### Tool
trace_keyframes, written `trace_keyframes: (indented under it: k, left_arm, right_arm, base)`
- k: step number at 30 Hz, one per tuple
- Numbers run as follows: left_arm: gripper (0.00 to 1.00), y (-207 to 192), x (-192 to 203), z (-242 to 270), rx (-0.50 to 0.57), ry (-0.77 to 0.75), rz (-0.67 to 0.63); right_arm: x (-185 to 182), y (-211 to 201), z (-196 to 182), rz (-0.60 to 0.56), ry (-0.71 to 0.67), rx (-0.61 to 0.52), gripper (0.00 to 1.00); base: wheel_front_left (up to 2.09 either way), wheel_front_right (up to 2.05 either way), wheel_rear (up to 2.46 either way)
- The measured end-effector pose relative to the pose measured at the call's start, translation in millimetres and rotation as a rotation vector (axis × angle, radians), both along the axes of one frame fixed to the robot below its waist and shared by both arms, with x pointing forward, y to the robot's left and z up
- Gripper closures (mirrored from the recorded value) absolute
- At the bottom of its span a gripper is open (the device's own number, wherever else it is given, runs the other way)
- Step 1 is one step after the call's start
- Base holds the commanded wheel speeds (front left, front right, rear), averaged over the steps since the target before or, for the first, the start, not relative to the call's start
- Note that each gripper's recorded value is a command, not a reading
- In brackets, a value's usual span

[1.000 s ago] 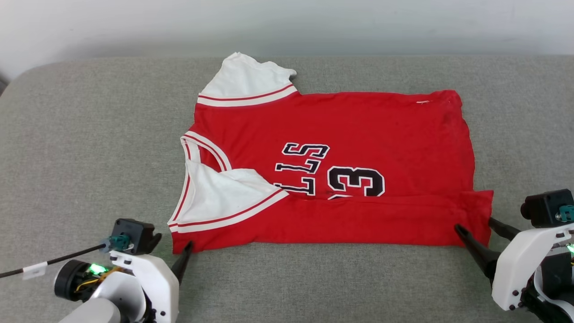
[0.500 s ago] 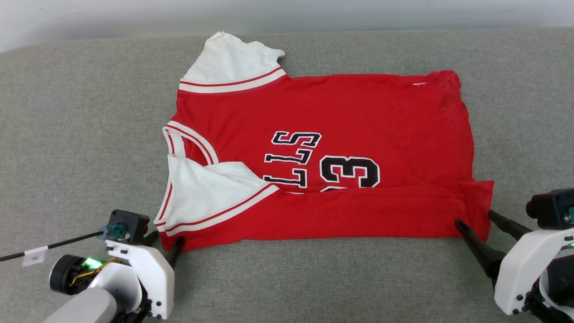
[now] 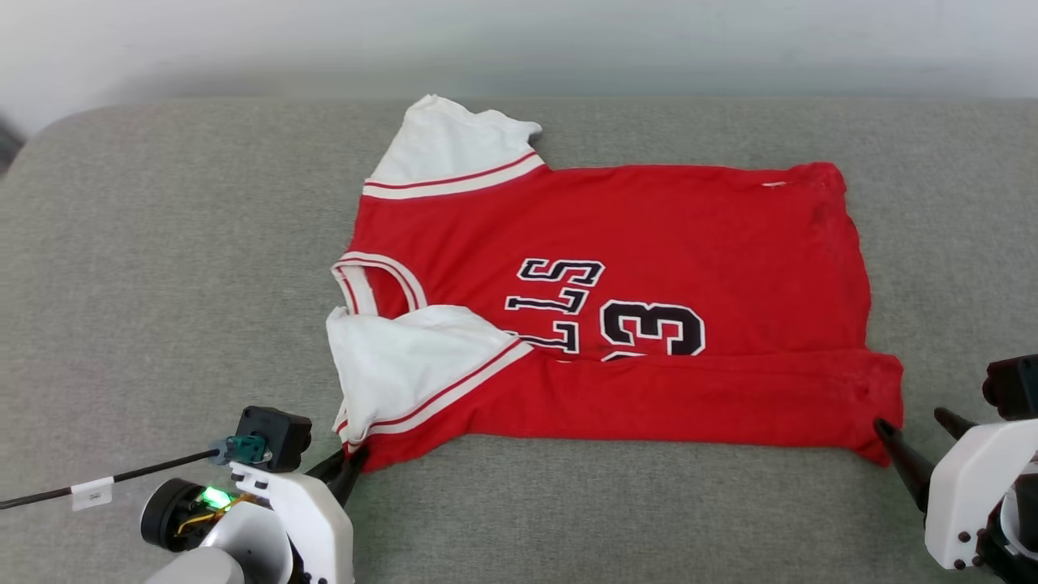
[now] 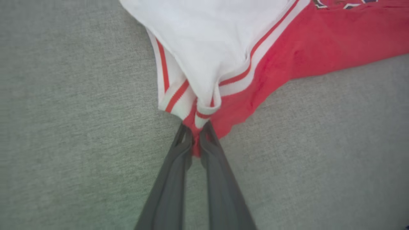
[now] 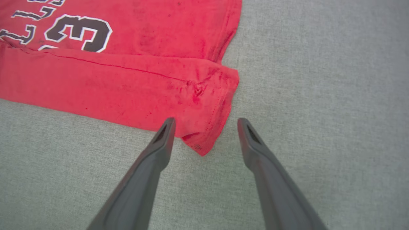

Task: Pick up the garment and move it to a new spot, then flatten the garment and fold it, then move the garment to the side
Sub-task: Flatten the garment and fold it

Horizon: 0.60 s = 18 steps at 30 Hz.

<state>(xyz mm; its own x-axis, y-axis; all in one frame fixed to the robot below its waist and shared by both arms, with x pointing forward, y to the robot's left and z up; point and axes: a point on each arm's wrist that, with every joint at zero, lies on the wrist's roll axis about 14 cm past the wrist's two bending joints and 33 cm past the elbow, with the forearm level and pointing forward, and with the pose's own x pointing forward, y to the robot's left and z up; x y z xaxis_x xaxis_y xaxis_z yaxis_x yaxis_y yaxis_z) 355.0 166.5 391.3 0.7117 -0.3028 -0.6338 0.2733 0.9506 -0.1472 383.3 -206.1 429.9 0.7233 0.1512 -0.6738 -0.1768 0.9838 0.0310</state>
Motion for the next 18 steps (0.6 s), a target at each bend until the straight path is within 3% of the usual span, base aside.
trace_keyframes:
  k: [11, 18]
  left_arm:
    - [1.0, -0.6, -1.4, 33.7, 0.009, -0.087, -0.011]
    - [1.0, -2.0, -0.3, 33.8, 0.014, -0.079, -0.018]
  right_arm:
    - [4.2, 2.3, -43.4, -0.056, 0.162, 0.005, 0.0]
    - [11.9, 17.0, -66.6, -0.019, 0.231, 0.015, 0.0]
  base:
    - [0.0, 0.0, 0.0]
    - [0.0, 0.0, 0.0]
